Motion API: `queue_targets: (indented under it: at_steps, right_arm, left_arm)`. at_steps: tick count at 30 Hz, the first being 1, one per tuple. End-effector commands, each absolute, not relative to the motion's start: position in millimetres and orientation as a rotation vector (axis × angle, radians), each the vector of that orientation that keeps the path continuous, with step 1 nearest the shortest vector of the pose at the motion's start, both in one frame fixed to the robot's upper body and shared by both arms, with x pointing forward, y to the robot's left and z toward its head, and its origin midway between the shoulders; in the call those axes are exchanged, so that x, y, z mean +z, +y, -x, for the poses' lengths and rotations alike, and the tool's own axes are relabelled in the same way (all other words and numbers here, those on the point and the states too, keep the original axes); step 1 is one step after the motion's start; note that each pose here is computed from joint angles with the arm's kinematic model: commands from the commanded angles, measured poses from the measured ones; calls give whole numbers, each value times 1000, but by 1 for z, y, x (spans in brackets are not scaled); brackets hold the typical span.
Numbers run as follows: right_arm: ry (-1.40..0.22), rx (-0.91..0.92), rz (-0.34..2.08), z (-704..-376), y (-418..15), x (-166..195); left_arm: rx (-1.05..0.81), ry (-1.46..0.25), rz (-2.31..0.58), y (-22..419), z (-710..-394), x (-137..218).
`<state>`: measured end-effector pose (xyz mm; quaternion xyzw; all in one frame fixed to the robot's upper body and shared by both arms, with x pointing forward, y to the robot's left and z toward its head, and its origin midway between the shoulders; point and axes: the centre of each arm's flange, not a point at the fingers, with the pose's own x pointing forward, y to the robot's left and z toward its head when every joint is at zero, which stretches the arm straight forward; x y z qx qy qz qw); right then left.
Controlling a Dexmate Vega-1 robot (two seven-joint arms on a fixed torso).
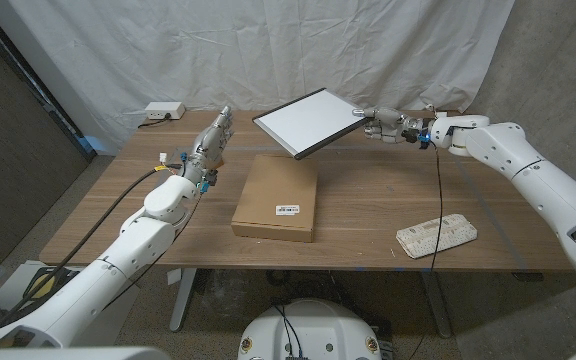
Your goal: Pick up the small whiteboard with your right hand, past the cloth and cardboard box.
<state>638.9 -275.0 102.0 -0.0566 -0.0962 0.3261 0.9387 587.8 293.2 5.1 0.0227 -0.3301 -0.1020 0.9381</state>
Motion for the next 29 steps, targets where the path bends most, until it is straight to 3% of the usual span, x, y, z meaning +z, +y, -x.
queue_targets:
  at_steps: [1, 29]
  right_arm:
    - [-198, 677, 118, -644, -269, 107]
    - [-191, 685, 90, -654, -281, 102]
  left_arm:
    - [-206, -669, -36, 294, -595, 6]
    - [-221, -654, -49, 282, -597, 11]
